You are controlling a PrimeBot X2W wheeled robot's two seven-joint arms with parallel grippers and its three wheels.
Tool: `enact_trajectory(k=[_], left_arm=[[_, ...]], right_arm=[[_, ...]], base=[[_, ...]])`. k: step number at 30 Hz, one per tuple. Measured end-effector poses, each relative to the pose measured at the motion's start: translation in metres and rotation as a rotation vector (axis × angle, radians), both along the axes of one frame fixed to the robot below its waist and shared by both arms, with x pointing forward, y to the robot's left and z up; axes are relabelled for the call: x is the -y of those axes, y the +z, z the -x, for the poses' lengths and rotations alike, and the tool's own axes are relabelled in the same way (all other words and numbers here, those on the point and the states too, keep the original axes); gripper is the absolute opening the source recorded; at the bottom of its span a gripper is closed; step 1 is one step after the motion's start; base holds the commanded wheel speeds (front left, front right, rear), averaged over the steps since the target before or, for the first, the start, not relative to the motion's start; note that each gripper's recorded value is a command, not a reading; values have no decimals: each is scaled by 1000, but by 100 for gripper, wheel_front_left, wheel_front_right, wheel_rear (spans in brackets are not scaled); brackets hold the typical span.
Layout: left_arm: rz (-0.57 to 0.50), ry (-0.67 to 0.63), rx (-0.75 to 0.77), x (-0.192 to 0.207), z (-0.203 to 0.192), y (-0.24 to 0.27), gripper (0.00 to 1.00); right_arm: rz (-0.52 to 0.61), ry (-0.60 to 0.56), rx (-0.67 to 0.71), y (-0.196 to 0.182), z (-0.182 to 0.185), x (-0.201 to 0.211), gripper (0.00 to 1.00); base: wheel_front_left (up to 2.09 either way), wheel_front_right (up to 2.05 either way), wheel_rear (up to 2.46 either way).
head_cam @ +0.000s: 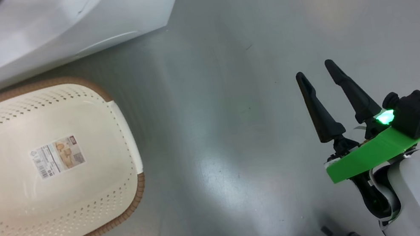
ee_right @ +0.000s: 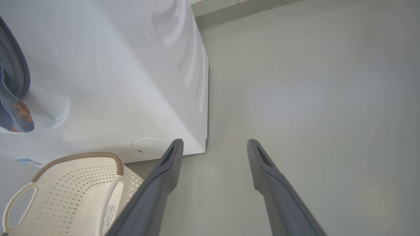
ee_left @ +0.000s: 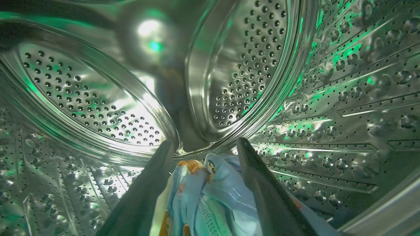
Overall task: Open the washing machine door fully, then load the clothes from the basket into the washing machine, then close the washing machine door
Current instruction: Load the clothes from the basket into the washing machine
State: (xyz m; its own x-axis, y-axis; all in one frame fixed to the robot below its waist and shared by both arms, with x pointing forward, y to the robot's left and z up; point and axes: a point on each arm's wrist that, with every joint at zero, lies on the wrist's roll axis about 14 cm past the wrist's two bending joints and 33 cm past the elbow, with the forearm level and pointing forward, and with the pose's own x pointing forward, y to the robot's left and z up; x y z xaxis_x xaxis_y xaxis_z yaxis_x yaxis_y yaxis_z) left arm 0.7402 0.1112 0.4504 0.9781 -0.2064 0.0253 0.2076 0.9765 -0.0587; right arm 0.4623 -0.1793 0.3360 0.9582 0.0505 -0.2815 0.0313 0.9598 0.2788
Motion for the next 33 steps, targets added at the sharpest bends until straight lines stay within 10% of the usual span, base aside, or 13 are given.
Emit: enact_trajectory(k=[33], left_arm=[[71, 56, 99, -30, 86, 3, 100]], right_arm=[[-20, 21, 42, 8, -14, -13, 100]], base=[[0, 0, 0]])
